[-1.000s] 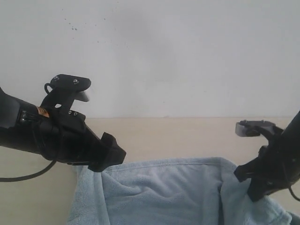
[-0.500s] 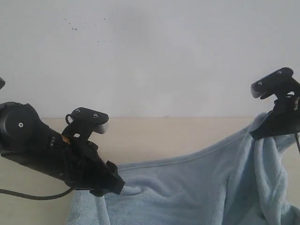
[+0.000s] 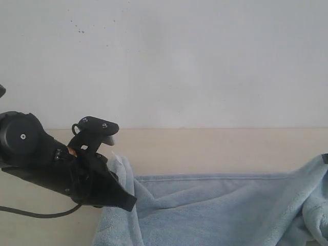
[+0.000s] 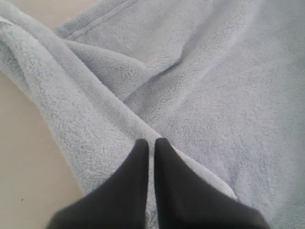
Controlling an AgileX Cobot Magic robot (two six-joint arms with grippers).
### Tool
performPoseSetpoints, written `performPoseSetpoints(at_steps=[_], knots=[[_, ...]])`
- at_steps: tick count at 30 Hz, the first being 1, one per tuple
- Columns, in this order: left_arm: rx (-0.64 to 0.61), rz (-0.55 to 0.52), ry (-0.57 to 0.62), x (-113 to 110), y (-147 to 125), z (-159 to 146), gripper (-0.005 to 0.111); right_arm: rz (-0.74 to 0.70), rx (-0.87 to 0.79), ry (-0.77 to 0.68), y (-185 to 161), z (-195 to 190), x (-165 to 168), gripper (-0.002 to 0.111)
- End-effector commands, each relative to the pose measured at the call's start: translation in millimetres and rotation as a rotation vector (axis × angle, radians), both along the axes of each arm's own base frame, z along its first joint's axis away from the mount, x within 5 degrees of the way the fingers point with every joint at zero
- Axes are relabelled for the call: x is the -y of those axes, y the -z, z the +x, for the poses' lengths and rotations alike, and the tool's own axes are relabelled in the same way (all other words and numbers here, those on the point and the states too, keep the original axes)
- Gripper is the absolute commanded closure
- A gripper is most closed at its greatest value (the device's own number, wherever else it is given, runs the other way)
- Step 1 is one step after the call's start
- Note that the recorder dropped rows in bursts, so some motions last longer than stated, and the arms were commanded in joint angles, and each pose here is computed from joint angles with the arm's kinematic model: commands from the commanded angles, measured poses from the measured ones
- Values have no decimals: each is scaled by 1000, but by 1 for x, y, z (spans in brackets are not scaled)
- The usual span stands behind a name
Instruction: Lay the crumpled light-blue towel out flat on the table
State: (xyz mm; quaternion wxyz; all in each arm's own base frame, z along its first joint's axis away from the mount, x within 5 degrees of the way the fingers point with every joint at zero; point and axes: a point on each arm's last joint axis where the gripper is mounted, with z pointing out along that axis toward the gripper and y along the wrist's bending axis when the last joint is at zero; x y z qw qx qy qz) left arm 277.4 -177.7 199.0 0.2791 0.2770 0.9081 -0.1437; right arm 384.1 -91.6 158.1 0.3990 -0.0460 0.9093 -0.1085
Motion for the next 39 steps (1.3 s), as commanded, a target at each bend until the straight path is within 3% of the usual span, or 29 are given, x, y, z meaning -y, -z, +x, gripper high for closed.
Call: performPoseSetpoints(at_steps=[1, 4, 6, 10, 13, 17, 19, 24, 30, 36, 39], knots=[[-34, -44, -30, 3, 0, -2, 103, 80, 123, 77, -31, -1, 1, 45], [-58, -69, -26, 7, -3, -2, 103, 62, 275, 80, -92, -16, -2, 45], [-66, -80, -12, 10, -10, 0, 103, 97, 279, 124, -118, -32, -11, 45], [-117, -102, 25, 16, -23, 0, 103, -11, -25, 64, -120, -61, -42, 48], [-179, -79, 103, 18, -27, -5, 103, -103, -258, -197, -87, -78, -81, 61], [-197, -79, 144, 20, -28, -8, 103, -390, -630, -881, -46, -119, -139, 76], [-193, -92, 150, 21, -29, -8, 103, -537, -698, -997, -42, -128, -149, 77], [-188, -120, 163, 23, -30, -9, 103, -810, -714, -871, -50, -125, -150, 74], [-189, -149, 183, 26, -32, -10, 103, -778, -739, -875, -42, -123, -151, 45], [-190, -151, 182, 26, -32, -10, 103, -783, -801, -906, -27, -120, -153, 45], [-205, -149, 191, 26, -32, -11, 103, -864, -922, -983, -9, -117, -149, 45]])
